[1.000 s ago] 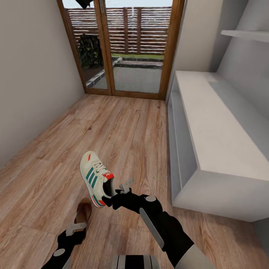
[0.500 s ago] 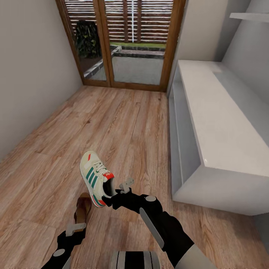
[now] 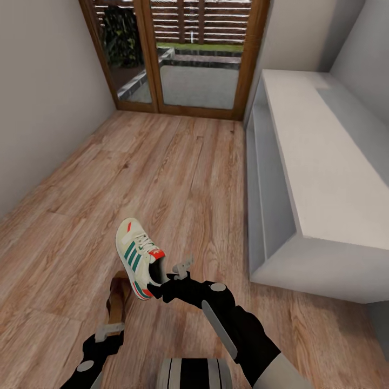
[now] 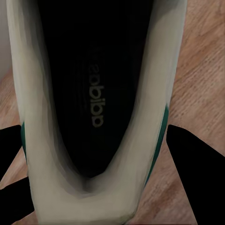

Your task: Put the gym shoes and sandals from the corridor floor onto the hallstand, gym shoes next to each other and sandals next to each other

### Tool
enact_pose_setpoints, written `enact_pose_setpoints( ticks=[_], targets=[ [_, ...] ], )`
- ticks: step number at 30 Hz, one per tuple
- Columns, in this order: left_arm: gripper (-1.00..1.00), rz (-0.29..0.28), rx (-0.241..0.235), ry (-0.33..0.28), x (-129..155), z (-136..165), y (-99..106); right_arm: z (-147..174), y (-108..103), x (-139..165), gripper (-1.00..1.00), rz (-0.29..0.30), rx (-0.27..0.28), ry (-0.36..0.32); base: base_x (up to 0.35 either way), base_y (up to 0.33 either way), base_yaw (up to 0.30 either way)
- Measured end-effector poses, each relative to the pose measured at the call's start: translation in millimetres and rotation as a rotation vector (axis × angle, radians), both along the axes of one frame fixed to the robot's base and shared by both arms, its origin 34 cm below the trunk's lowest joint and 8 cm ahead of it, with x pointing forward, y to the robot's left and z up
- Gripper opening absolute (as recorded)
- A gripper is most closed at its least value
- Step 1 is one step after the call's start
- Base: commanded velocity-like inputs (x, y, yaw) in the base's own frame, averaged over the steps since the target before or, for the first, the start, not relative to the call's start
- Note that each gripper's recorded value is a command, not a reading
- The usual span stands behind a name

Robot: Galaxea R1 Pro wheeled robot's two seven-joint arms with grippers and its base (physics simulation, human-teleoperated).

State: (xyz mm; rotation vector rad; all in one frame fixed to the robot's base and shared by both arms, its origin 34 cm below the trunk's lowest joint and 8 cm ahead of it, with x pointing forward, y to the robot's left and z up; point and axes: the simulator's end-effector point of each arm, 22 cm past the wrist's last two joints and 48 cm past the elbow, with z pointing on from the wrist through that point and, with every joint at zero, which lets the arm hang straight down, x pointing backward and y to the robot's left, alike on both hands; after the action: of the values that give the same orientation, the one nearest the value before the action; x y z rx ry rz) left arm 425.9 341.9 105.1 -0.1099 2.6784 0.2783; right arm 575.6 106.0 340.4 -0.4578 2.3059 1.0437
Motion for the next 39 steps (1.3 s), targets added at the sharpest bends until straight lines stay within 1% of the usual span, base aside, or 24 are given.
enact_pose_setpoints(
  ticks=[6,13,16,23,29,39],
  targets=[
    [1.00,-0.001,-0.001,0.024,-10,-9,0,-13,0,-4,-1.00,0.000,0.000,0.024,0.000,0.000,0.000],
    [1.00,-0.003,-0.001,0.021,-10,-9,-1,-12,0,-4,-1.00,-0.001,0.003,0.025,0.000,0.000,0.000],
    [1.00,-0.003,0.000,0.017,-11,-8,-1,-12,0,-4,-1.00,-0.001,0.003,0.024,0.220,0.000,0.000],
    [1.00,-0.003,0.002,0.014,-10,-8,0,-12,0,-4,-1.00,-0.001,0.003,0.025,0.040,0.000,0.000],
    [1.00,-0.002,0.002,0.013,-10,-8,0,-12,1,-4,-1.00,0.000,0.003,0.024,0.171,0.000,0.000],
    [1.00,-0.001,0.001,0.013,-10,-8,0,-11,1,-4,-1.00,0.000,0.004,0.023,0.014,0.000,0.000]
  ],
)
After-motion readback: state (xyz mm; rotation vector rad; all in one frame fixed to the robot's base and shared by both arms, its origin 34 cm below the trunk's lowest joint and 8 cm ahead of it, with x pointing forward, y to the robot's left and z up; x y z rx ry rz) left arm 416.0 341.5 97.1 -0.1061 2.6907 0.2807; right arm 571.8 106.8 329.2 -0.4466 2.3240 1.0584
